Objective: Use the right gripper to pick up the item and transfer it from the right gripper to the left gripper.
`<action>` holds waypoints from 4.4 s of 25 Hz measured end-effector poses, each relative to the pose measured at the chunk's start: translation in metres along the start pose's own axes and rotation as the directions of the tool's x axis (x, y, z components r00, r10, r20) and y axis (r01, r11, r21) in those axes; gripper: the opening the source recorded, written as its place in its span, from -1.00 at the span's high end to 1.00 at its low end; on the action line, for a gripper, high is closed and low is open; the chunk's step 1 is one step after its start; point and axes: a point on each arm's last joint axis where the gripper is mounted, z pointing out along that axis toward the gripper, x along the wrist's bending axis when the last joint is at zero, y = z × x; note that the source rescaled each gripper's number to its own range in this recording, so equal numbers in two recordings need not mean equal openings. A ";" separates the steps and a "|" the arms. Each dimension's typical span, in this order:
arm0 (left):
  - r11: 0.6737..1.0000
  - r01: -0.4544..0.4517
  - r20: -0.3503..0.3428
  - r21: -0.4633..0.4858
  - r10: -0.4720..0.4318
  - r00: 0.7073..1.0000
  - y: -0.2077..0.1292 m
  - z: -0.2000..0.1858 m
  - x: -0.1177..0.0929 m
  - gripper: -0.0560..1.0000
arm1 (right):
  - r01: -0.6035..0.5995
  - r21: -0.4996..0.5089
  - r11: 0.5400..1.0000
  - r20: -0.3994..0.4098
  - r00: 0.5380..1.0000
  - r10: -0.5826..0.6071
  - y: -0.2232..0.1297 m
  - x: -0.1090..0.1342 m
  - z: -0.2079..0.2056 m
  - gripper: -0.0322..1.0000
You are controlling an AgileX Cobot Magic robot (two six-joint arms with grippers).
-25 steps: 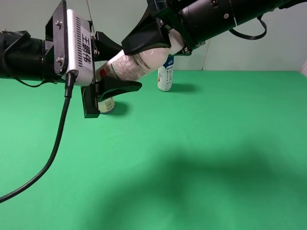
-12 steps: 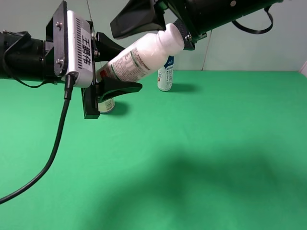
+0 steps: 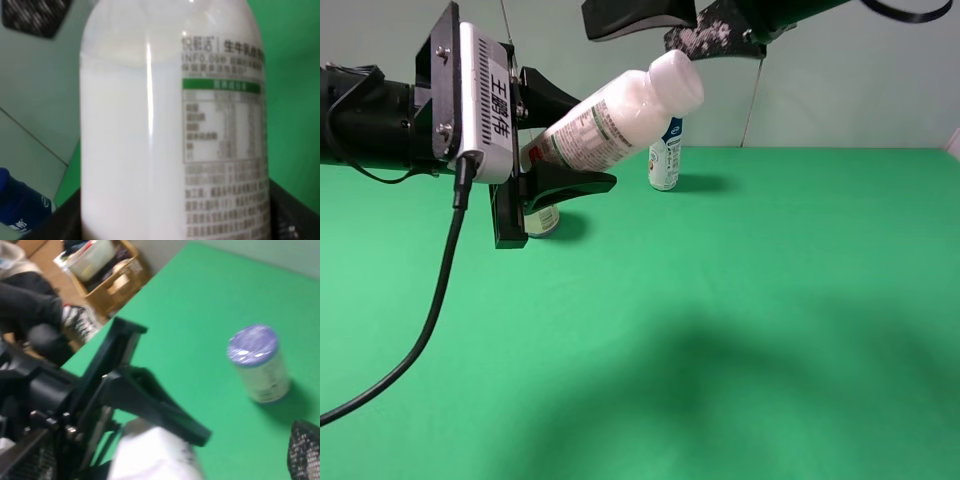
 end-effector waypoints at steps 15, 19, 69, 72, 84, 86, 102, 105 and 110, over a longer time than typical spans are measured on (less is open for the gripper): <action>1.000 0.030 0.000 0.000 -0.030 1.000 0.000 0.000 0.000 0.89 | 0.000 -0.111 0.994 0.477 0.877 0.054 0.010 -0.062 -0.078 -0.99; 0.999 0.032 0.000 0.000 -0.032 0.999 0.000 0.000 0.000 0.89 | 0.037 -0.118 0.992 0.630 0.775 0.046 -0.003 -0.058 -0.107 -0.99; 0.999 0.036 -0.001 0.000 -0.036 0.999 0.000 0.000 0.000 0.89 | -0.159 -0.132 0.979 0.757 0.621 0.203 -0.215 0.006 -0.197 -1.00; 0.999 0.036 -0.001 0.000 -0.036 0.999 0.000 0.000 0.000 0.89 | -0.181 -0.095 0.979 0.763 0.619 0.188 -0.225 -0.004 -0.186 -1.00; 0.999 0.036 -0.001 0.000 -0.036 0.999 0.000 0.000 0.000 0.89 | -0.095 -0.090 0.991 0.758 0.639 0.130 -0.225 -0.011 -0.179 -1.00; 0.999 0.036 -0.001 0.000 -0.036 0.999 0.000 0.000 0.000 0.89 | -0.093 -0.090 0.992 0.758 0.640 0.128 -0.225 -0.011 -0.179 -1.00; 0.948 0.319 -0.011 0.008 -0.319 0.948 -0.001 0.000 0.001 0.89 | -0.093 -0.090 0.992 0.758 0.640 0.128 -0.225 -0.011 -0.179 -1.00; 0.841 0.537 -0.144 0.062 -0.525 0.839 -0.009 -0.004 0.008 0.89 | -0.093 -0.089 0.992 0.758 0.639 0.128 -0.225 -0.011 -0.179 -1.00; 0.740 0.671 -0.358 0.055 -0.612 0.705 -0.014 -0.019 0.020 0.89 | -0.093 -0.089 0.992 0.758 0.639 0.128 -0.225 -0.011 -0.179 -1.00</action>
